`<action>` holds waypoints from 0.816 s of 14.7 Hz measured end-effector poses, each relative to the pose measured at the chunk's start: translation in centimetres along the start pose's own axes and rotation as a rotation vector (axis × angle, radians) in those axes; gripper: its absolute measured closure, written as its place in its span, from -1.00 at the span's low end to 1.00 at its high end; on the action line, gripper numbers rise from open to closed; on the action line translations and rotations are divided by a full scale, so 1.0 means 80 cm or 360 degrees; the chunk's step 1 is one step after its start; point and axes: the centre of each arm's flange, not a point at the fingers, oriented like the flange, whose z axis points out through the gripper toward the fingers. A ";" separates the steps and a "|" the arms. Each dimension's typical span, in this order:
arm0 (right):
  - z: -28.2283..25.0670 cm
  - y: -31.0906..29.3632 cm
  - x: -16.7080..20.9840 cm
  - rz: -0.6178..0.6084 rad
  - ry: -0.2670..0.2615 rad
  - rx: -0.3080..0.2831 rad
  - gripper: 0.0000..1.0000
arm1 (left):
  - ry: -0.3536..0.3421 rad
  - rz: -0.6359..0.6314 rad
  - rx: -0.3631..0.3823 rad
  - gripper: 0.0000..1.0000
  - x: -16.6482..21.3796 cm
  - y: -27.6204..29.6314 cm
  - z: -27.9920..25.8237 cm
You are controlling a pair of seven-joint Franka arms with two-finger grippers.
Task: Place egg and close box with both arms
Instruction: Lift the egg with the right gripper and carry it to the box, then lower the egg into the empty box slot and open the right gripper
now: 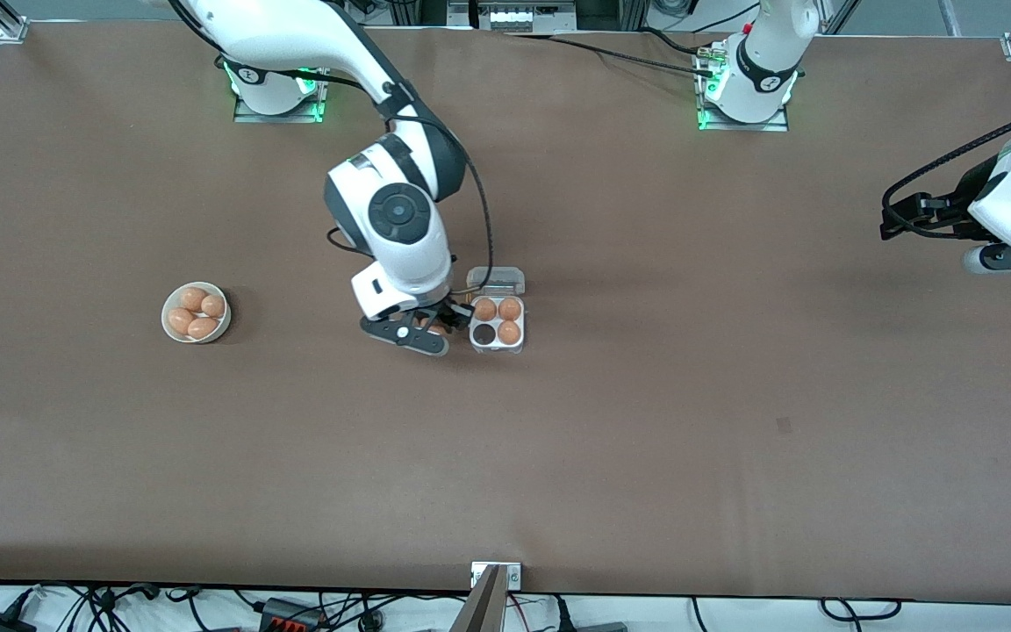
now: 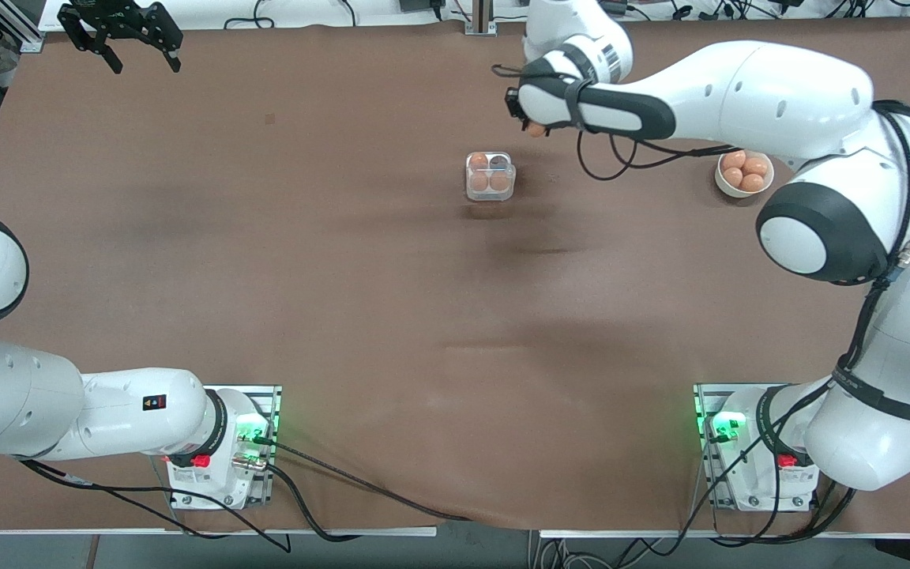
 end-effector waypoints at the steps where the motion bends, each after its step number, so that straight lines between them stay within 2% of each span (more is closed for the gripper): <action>1: 0.006 -0.007 -0.007 0.0042 0.0007 0.0015 0.05 | -0.0002 0.0000 0.0000 -1.00 0.000 0.000 0.001; 5: 0.029 -0.037 -0.044 0.0145 0.0009 0.0018 0.05 | -0.0006 0.0000 -0.0001 -1.00 0.002 0.000 0.003; 8: 0.047 -0.046 -0.058 0.0150 0.0076 -0.0028 0.05 | -0.0006 0.0000 -0.0001 -1.00 0.002 0.000 0.003; 12: 0.059 -0.051 -0.058 0.0177 0.0118 -0.0005 0.05 | -0.0006 0.0000 -0.0001 -1.00 0.002 0.000 0.003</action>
